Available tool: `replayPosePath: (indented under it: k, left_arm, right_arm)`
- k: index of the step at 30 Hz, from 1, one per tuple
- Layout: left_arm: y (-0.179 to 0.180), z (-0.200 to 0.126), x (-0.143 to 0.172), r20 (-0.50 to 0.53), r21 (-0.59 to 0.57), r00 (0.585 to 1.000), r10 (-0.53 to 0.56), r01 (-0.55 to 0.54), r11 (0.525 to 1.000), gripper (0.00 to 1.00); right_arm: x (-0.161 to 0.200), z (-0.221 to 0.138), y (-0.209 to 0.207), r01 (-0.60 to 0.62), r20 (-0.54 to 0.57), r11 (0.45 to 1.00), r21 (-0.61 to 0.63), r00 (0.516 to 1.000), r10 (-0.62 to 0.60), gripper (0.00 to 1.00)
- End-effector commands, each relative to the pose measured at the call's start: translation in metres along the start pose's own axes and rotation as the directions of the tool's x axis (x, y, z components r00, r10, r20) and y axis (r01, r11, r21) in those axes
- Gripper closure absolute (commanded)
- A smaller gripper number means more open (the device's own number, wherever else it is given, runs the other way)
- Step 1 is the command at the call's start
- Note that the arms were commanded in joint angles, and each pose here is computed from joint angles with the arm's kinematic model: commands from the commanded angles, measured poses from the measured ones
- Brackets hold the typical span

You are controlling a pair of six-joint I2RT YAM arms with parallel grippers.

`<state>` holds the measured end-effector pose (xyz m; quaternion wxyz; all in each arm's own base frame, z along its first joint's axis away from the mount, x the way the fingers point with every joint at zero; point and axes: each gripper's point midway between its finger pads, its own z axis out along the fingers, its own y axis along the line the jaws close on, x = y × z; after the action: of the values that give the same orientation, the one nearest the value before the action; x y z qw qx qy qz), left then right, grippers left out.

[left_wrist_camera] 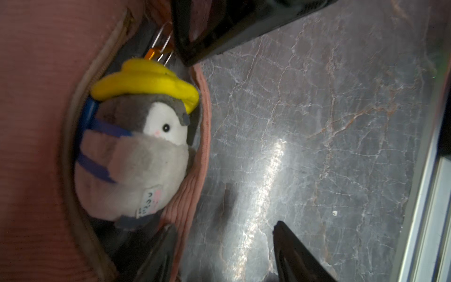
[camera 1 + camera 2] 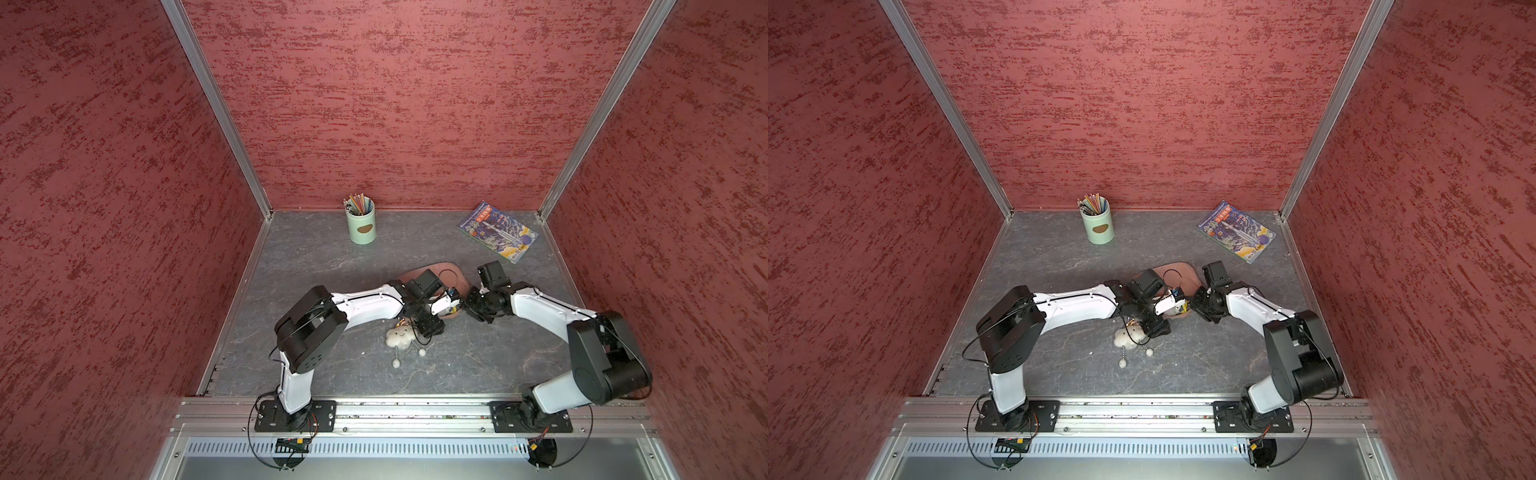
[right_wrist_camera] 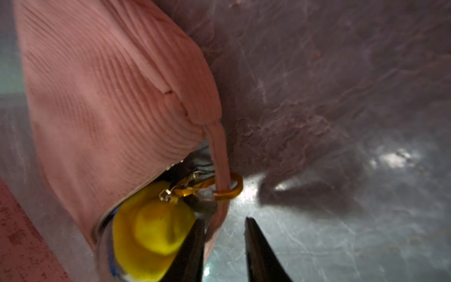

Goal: Remove the decoration from the bag
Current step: Move the bag to the center of the board.

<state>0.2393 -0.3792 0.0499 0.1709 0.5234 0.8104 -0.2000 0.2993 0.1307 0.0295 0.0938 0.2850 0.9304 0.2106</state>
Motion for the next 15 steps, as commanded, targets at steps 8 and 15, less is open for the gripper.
replayPosePath:
  k: [8, 15]
  left_arm:
    - [-0.093, -0.054, -0.007, 0.020, 0.398, 0.993, -0.113, 0.096, 0.912, 0.42]
    - [0.029, -0.120, -0.032, 0.194, 0.222, 0.879, -0.436, 0.394, 0.892, 0.29]
  right_arm:
    - [-0.020, -0.017, 0.030, 0.266, 0.106, 0.964, -0.016, 0.959, -0.263, 1.00]
    - [-0.042, -0.049, 0.010, 0.403, 0.162, 0.865, 0.299, 0.872, -0.462, 0.66]
